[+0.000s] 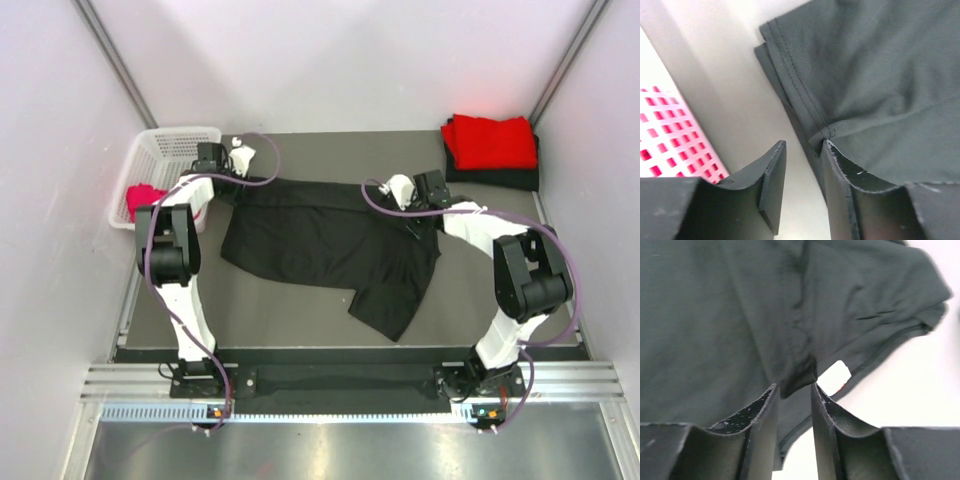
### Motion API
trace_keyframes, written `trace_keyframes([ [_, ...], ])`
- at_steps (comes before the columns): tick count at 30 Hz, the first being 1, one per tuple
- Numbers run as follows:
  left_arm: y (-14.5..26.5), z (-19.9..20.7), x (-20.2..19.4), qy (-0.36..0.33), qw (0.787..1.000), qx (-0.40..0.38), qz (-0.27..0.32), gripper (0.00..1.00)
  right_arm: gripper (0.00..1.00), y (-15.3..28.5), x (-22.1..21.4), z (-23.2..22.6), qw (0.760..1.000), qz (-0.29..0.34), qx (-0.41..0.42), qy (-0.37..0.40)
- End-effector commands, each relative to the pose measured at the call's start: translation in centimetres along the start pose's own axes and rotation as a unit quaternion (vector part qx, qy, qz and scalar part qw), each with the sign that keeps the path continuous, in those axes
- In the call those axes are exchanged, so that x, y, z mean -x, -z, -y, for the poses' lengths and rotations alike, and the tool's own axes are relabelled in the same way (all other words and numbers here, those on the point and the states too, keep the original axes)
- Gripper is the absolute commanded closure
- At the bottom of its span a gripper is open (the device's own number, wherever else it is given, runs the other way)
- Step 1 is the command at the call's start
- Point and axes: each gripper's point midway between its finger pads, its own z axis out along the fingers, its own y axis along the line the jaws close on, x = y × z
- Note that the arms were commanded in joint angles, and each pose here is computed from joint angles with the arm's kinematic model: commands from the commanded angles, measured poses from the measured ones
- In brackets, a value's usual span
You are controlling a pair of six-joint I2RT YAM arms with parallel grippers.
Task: Fold and stack the t-shirts
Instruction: Fold the tshirt
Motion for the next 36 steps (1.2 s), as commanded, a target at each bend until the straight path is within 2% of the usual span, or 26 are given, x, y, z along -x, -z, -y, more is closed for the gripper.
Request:
trace_keyframes([
  [1,5.1,-1.8,5.6,-0.001,0.997,0.031,0.073,0.58,0.66,2.8,4.5,0.7,0.997,0.069,0.019,-0.02],
  [5,5.3,-1.7,9.3,0.003,0.993,0.024,0.116,0.55,0.64,3.1,8.4,2.0,0.992,0.113,0.044,-0.024],
  [7,5.1,-1.9,11.0,0.0,0.991,0.025,0.133,0.54,0.64,1.9,8.9,2.0,0.991,0.115,0.063,-0.022],
  [11,3.6,-2.6,11.7,-0.001,0.99,0.03,0.137,0.54,0.64,0.6,10.7,2.7,0.989,0.12,0.088,-0.013],
  [13,2.0,-0.8,11.5,-0.007,0.992,0.015,0.129,0.54,0.64,-1.2,9.4,1.1,0.986,0.092,0.139,-0.012],
  [14,1.4,-0.5,11.2,-0.002,0.992,0.01,0.125,0.57,0.64,-1.0,10.7,1.3,0.983,0.104,0.154,-0.01],
  [15,0.9,-0.1,10.8,0.001,0.993,0.005,0.12,0.6,0.64,-2.3,9.2,0.3,0.98,0.076,0.183,-0.023],
  [16,0.5,0.3,10.6,0.004,0.993,-0.004,0.118,0.76,0.64,-2.3,10.0,0.6,0.977,0.085,0.192,-0.024],
  [18,-0.2,1.0,10.0,0.013,0.994,-0.011,0.112,0.94,0.64,-3.4,9.1,-0.5,0.97,0.069,0.231,-0.04],
  [19,-0.4,1.1,9.8,0.017,0.994,-0.011,0.109,1.0,0.64,-3.5,9.6,-0.2,0.968,0.074,0.235,-0.037],
  [36,-2.8,4.7,5.6,0.01,0.998,-0.04,0.054,1.0,0.63,-6.1,9.3,0.3,0.968,0.067,0.238,-0.048],
])
